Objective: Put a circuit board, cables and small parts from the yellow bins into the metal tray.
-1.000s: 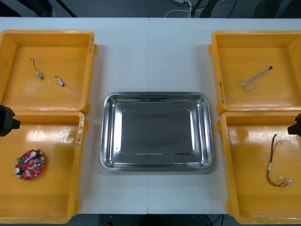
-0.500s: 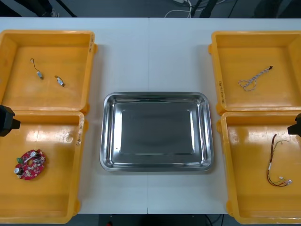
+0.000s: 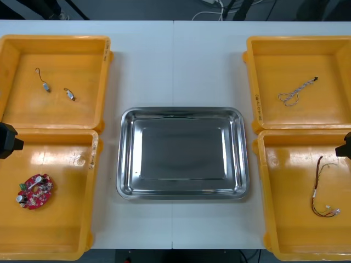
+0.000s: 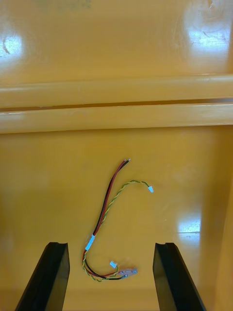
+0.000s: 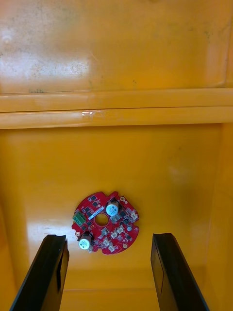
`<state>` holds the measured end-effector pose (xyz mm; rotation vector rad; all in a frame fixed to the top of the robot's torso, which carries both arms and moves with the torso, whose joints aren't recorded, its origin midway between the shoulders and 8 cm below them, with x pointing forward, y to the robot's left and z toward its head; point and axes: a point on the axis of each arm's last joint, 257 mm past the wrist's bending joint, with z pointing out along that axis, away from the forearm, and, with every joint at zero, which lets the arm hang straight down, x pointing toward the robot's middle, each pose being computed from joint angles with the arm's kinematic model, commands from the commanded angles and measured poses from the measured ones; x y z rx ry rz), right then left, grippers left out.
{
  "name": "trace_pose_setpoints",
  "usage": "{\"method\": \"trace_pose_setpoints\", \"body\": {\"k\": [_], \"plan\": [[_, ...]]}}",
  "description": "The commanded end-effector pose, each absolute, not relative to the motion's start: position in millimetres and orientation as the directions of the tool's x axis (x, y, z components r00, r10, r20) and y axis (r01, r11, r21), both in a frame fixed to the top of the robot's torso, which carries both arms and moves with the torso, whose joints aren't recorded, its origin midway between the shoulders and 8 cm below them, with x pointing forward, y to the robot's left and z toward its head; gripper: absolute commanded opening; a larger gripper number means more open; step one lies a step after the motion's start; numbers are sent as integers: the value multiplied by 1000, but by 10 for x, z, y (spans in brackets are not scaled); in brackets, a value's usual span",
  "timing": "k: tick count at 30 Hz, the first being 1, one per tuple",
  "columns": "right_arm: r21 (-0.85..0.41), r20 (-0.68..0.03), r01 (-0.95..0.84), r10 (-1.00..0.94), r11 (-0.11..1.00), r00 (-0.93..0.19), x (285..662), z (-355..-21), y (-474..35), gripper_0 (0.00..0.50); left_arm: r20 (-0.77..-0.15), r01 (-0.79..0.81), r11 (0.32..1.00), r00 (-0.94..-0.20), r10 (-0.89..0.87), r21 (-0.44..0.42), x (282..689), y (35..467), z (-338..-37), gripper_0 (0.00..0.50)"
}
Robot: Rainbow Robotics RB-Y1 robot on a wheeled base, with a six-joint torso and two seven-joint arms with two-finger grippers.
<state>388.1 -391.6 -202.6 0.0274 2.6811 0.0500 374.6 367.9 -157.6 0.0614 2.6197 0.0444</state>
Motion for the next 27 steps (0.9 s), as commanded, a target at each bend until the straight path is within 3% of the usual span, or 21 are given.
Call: {"method": "trace_pose_setpoints", "body": {"k": [1, 14, 15, 21, 27], "plan": [[34, -452, -28, -10, 999, -892, 3917, -1988, -3842, 500, -496, 99, 985, -854, 159, 145, 3681, 3853, -1456, 500], [34, -452, -28, -10, 999, -892, 3917, -1988, -3842, 500, -496, 99, 985, -854, 159, 145, 3681, 3853, -1456, 500], [34, -452, -28, -10, 999, -892, 3917, -1988, -3842, 500, -457, 97, 988, -878, 140, 116, 3604, 3832, -1647, 500], [34, -452, -28, -10, 999, -892, 3917, -1988, -3842, 500, -449, 91, 988, -883, 139, 127, 3583, 3864, -1654, 500], [18, -496, -27, -15, 999, -868, 4037, -1837, -3861, 500, -453, 76, 989, -883, 127, 130, 3589, 3891, -1618, 500]]}}
